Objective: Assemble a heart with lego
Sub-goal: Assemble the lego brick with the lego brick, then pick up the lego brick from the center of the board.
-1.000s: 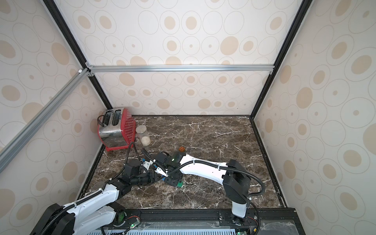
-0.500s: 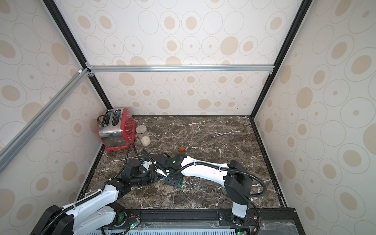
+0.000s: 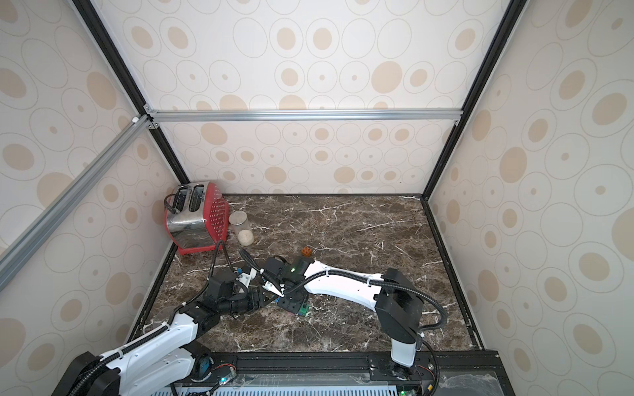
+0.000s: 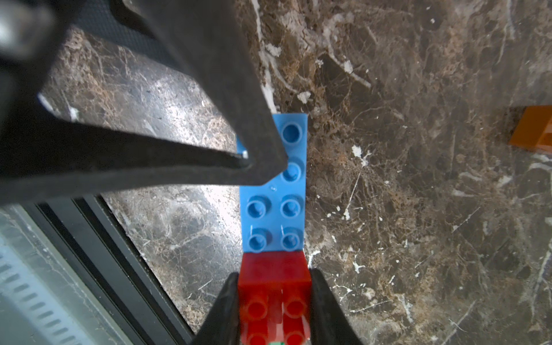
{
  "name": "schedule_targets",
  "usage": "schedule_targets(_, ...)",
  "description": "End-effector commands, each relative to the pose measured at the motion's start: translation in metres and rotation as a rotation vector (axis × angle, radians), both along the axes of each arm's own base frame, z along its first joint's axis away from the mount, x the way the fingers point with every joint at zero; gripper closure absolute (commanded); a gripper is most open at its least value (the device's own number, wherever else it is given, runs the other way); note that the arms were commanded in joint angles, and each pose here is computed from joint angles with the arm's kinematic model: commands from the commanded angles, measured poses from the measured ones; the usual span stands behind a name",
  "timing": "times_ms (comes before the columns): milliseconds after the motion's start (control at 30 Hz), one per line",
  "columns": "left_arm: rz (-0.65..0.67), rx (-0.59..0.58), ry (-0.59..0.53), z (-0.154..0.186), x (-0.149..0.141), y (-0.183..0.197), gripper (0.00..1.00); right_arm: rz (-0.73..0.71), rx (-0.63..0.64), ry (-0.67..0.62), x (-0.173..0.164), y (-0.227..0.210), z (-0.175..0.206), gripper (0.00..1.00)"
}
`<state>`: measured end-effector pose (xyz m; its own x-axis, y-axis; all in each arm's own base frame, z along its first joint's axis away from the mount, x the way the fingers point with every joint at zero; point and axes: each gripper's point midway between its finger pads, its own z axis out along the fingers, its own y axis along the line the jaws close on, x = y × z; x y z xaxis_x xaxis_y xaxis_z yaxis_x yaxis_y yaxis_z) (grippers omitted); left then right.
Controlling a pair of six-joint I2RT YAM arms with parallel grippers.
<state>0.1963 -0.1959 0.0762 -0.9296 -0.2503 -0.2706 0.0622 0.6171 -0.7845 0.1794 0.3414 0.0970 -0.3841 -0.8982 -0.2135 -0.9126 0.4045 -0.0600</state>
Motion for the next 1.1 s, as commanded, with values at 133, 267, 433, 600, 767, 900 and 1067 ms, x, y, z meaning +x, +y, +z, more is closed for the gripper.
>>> schedule_targets(133,-0.006,0.019,-0.036,0.011,0.002,0.0,0.39,0.009,-0.077,0.038,-0.003,-0.022,-0.023,0.66)
schedule_targets(267,-0.009,0.021,-0.053,0.019,0.005,0.0,0.39,0.031,-0.021,0.039,-0.003,-0.013,-0.004,0.61)
schedule_targets(433,-0.009,0.013,-0.072,0.027,0.007,-0.002,0.38,0.038,0.002,0.044,-0.004,-0.012,0.006,0.52)
schedule_targets(600,-0.015,0.023,-0.074,0.028,0.008,-0.002,0.38,0.029,0.028,0.026,0.0,-0.012,0.015,0.41)
schedule_targets(767,0.018,0.076,-0.067,0.026,0.011,0.007,0.38,-0.02,0.16,-0.035,0.023,-0.008,0.047,0.37)
schedule_targets(900,0.075,0.111,-0.057,0.024,0.016,0.02,0.38,-0.168,0.205,-0.068,0.065,-0.02,0.058,0.35)
schedule_targets(1067,0.196,0.114,-0.062,0.026,0.029,0.046,0.37,-0.34,0.136,-0.139,0.123,-0.045,0.037,0.35)
